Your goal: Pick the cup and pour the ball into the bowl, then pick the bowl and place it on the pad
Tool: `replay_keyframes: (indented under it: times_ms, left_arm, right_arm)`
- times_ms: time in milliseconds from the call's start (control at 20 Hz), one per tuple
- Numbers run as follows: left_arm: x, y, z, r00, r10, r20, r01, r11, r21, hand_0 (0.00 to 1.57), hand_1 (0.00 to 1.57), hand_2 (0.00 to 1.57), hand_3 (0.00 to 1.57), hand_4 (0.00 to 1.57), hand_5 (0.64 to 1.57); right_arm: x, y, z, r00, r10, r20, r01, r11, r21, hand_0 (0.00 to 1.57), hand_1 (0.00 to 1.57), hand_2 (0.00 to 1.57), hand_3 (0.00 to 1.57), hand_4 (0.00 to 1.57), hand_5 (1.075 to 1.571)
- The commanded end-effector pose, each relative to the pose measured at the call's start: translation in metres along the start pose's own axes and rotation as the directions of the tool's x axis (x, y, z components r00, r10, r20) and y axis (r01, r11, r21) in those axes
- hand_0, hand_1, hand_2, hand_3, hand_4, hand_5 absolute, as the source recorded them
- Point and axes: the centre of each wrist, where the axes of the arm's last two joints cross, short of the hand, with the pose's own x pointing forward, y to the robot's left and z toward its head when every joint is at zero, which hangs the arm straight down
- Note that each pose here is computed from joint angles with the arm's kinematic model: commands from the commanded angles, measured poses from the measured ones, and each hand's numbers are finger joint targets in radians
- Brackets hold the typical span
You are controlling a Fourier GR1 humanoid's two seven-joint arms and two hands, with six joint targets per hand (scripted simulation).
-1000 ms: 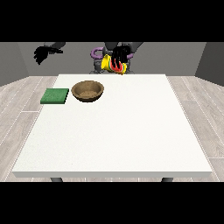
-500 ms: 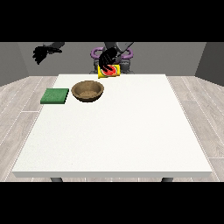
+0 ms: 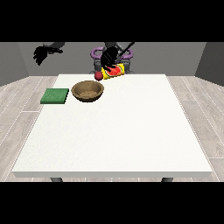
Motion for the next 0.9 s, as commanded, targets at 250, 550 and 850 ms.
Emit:
replay_keyframes:
  times_ms: [250, 550, 850]
  left_arm:
    - [-0.047, -0.021, 0.013, 0.457, 0.788, -0.413, -0.761, 0.586, 0.277, 1.24, 1.24, 1.54, 1.43, 1.51, 1.196]
    - [-0.031, -0.034, 0.041, -0.203, 0.911, -0.359, -0.826, 0.038, 0.562, 0.0, 0.0, 0.0, 0.0, 0.42, 1.561]
    - [-0.025, -0.037, 0.073, -0.494, 0.869, -0.04, -0.725, -0.385, 0.571, 0.0, 0.0, 0.0, 0.0, 0.0, 1.563]
  right_arm:
    - [-0.01, -0.014, 0.023, 0.999, -0.028, -0.046, 0.024, 0.996, -0.085, 0.0, 0.0, 0.0, 0.0, 0.0, 1.567]
    - [-0.007, 0.015, -0.004, 0.999, -0.05, 0.022, 0.051, 0.997, -0.053, 0.0, 0.0, 0.0, 0.0, 0.35, 1.567]
    - [-0.011, 0.066, -0.033, 0.996, -0.058, 0.066, 0.063, 0.994, -0.088, 0.0, 0.0, 0.0, 0.0, 0.25, 1.571]
